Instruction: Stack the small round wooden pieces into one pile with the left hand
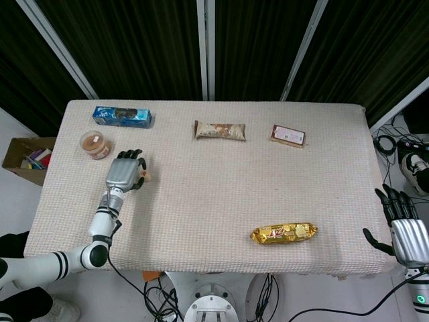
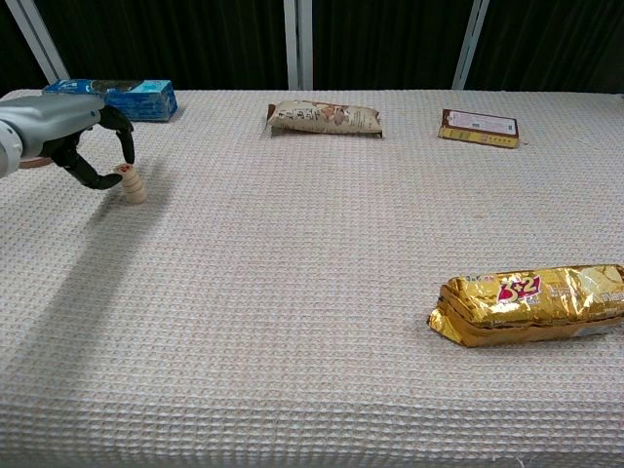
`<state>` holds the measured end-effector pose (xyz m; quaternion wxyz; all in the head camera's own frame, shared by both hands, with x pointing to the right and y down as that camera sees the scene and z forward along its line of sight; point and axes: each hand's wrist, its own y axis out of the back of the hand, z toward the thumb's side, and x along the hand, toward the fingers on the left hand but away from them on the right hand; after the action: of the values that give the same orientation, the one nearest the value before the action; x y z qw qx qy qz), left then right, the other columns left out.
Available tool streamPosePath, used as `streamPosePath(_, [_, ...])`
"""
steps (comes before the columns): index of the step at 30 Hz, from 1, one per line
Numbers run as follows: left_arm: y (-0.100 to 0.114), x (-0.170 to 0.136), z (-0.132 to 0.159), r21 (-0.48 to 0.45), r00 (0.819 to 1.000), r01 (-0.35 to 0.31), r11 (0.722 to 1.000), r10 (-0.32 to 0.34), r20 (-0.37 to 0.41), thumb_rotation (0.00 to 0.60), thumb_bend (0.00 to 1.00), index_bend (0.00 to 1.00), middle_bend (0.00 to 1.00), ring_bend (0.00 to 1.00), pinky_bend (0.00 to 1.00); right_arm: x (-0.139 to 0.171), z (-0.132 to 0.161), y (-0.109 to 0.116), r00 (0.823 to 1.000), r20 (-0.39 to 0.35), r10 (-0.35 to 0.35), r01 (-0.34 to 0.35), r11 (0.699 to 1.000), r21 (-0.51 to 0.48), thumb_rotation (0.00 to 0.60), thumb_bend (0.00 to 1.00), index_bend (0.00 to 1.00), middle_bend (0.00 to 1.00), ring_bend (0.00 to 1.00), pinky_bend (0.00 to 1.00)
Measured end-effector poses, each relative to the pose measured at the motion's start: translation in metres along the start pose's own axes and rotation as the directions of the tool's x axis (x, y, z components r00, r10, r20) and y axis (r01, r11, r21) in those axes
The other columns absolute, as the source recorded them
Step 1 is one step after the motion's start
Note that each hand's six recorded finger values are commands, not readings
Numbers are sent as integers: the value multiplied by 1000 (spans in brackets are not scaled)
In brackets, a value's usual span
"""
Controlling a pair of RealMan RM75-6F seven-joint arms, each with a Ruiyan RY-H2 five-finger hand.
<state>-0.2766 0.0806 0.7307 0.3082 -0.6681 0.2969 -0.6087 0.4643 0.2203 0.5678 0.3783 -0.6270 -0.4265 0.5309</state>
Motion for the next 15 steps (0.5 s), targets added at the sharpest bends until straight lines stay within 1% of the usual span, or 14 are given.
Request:
streamPosePath(5, [0, 0, 1, 1, 1000, 0, 1000, 0, 2, 600, 367, 392, 121, 103, 145, 0, 0, 0, 1000, 2, -1, 1, 1000, 0, 600, 229, 0, 0, 0, 0])
streamPosePath(9, [3, -2, 1, -8, 1000, -10, 1000, 10, 4, 600, 354, 366, 120, 103, 145, 0, -1, 0, 1000, 1, 0, 0, 1000, 0, 600, 231, 0, 0, 0, 0])
streamPosePath(11, [7, -3, -1, -17, 1000, -24, 1000, 24, 0, 600, 333, 355, 118, 103, 145, 0, -1, 1, 1000, 2, 0, 0, 1000, 1, 600, 231, 0, 0, 0, 0])
streamPosePath(15, [25, -12, -16, -60, 996, -84, 995, 83, -31, 600, 298, 340, 117, 103, 145, 0, -2, 2, 1000, 4, 3, -3, 1000, 3, 600, 232, 0, 0, 0, 0])
